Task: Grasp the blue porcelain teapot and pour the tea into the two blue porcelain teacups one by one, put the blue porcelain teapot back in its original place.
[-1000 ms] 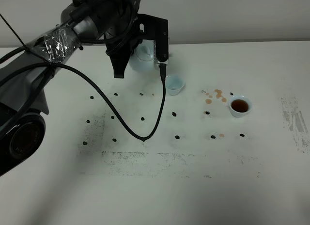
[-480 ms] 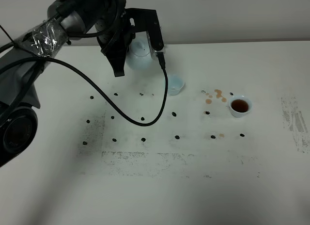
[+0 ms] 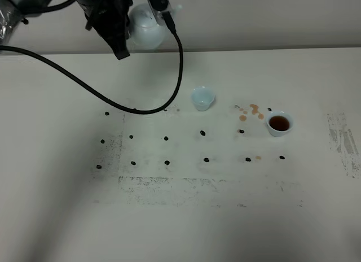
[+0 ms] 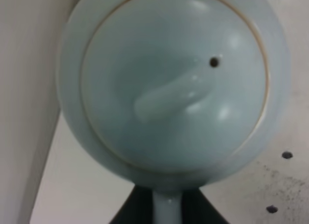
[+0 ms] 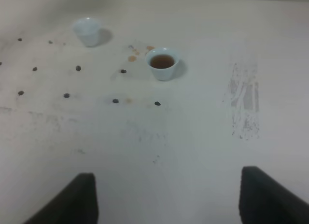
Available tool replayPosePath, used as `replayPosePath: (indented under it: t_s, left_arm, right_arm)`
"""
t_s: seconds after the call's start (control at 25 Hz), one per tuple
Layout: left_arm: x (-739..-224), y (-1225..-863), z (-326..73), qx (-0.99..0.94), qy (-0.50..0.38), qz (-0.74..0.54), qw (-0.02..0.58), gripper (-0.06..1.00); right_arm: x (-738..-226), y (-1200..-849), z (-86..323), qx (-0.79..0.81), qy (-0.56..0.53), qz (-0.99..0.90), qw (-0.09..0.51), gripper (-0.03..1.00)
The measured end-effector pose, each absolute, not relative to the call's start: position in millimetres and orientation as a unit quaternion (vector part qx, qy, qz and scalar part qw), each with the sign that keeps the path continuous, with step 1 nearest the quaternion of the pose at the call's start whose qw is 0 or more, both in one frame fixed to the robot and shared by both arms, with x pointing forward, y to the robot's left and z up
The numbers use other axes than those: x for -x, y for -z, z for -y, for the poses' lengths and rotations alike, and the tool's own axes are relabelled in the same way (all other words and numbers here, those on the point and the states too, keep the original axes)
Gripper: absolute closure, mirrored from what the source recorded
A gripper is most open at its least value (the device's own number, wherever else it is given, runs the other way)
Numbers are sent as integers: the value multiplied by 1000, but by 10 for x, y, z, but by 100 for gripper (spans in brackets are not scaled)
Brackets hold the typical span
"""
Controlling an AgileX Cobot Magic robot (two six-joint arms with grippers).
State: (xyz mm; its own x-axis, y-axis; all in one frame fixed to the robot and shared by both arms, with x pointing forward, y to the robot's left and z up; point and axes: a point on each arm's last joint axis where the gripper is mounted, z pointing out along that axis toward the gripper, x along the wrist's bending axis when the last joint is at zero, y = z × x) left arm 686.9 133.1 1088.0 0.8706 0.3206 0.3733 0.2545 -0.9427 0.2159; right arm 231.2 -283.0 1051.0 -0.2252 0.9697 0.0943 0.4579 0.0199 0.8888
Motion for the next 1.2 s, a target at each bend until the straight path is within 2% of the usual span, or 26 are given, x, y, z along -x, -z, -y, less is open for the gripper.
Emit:
replayPosePath:
  t_s: [0.16,0.32,0.64,0.96,1.2]
  left_arm:
    - [-6813,-10871,-1398,-965,-194,-159,76,90]
    - [-6690,-10614,-1442,-970,-176,-154,66,90]
    - [-6495,-10215,-1621,-972,-194,-114,61,90]
    - [-6599,-9959,-1627,-969,-228,-65,63,90]
    - [-6667,-9713,-1609,-973,-215,-58,52,90]
  right_arm:
    - [-2312,-10510,2830,-549,-435,-651,294,38]
    - [-2312,-10510,2830,-549,-435,-651,294,38]
    - [-2312,-10510,2830,-549,-435,-651,294,38]
    - [-2312,-10510,2830,-549,-435,-651,294,38]
    - [-2312,-10510,2830,-549,-435,-651,294,38]
